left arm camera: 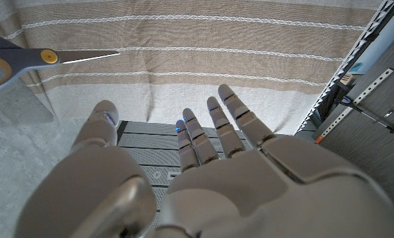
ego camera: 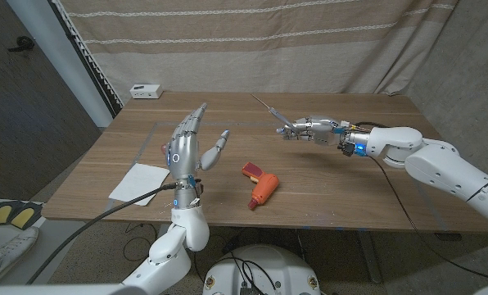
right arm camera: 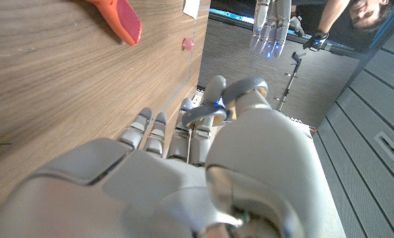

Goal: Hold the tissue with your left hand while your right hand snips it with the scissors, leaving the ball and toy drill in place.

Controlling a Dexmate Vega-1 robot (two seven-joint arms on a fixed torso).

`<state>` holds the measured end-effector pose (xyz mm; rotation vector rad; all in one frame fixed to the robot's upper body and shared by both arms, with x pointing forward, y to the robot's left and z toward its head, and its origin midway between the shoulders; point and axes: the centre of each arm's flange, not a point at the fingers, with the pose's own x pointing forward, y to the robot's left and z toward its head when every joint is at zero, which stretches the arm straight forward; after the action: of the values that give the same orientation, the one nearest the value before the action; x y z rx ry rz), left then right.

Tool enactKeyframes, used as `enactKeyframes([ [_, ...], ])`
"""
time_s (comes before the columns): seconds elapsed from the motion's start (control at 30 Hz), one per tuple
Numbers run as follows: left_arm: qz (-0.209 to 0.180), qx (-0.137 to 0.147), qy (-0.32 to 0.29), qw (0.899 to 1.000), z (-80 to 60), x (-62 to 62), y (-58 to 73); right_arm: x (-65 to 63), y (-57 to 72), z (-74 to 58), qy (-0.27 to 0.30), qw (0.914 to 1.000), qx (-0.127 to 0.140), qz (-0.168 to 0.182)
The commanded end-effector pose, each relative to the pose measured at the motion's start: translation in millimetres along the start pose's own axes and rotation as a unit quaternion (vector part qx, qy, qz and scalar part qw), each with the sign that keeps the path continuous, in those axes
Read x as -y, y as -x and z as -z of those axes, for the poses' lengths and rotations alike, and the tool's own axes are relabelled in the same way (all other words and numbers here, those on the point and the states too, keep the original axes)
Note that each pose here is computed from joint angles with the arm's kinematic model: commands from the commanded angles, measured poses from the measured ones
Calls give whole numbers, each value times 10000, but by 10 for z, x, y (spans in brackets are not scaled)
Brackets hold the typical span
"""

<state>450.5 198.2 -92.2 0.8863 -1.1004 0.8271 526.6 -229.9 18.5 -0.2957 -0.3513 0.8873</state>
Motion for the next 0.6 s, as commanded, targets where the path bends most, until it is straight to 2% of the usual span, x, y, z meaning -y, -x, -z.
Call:
enactKeyframes([
  [0.03, -46, -252, 148, 9996, -19, -31, 48, 27, -28, 22, -562, 9977, 374, -109],
  [0.23, 4, -363, 363, 9987, -90, -14, 100, 16, -10, 16, -643, 9949, 776, -91],
  [0.37, 57, -404, 434, 9982, -141, 7, 150, 8, -9, 31, -760, 9929, 893, -174],
  [0.6, 73, -507, 525, 9973, -159, -9, 160, 14, -20, 111, -1022, 9890, 1047, -197],
])
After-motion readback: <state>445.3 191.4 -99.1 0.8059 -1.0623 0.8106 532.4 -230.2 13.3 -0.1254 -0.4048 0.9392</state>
